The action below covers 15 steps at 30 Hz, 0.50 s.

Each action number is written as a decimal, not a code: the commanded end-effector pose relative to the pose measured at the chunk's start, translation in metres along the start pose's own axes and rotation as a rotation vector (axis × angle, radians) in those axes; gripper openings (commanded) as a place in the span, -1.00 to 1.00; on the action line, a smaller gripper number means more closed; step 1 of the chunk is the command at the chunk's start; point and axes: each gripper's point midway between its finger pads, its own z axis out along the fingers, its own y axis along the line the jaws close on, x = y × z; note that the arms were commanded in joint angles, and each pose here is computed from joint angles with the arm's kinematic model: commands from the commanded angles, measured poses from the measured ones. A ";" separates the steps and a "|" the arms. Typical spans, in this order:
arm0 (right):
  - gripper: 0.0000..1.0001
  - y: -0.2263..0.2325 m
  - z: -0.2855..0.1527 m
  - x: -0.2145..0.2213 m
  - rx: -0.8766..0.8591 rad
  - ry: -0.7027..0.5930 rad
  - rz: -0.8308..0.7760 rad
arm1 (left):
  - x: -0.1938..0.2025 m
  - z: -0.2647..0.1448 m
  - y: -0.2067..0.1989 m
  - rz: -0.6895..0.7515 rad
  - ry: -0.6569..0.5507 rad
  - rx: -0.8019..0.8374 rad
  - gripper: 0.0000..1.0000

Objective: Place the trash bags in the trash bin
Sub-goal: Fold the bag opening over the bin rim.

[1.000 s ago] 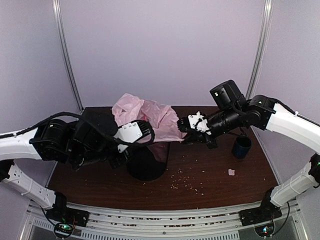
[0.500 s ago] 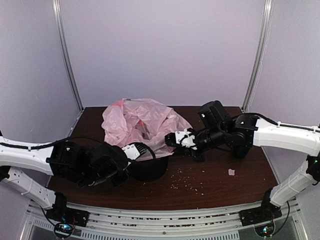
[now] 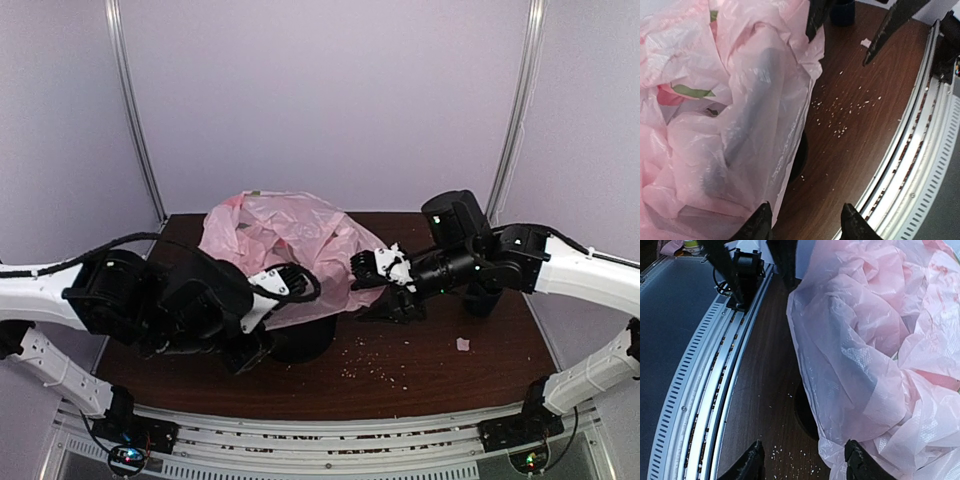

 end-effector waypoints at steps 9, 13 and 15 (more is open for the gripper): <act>0.01 -0.068 -0.067 -0.039 0.113 -0.153 0.281 | -0.082 -0.141 0.087 -0.372 -0.293 -0.070 0.30; 0.29 -0.116 -0.068 -0.014 0.197 -0.157 0.458 | -0.083 -0.144 0.121 -0.417 -0.253 -0.259 0.52; 0.45 -0.119 -0.062 -0.006 0.194 -0.149 0.492 | -0.079 -0.121 0.125 -0.420 -0.186 -0.280 0.58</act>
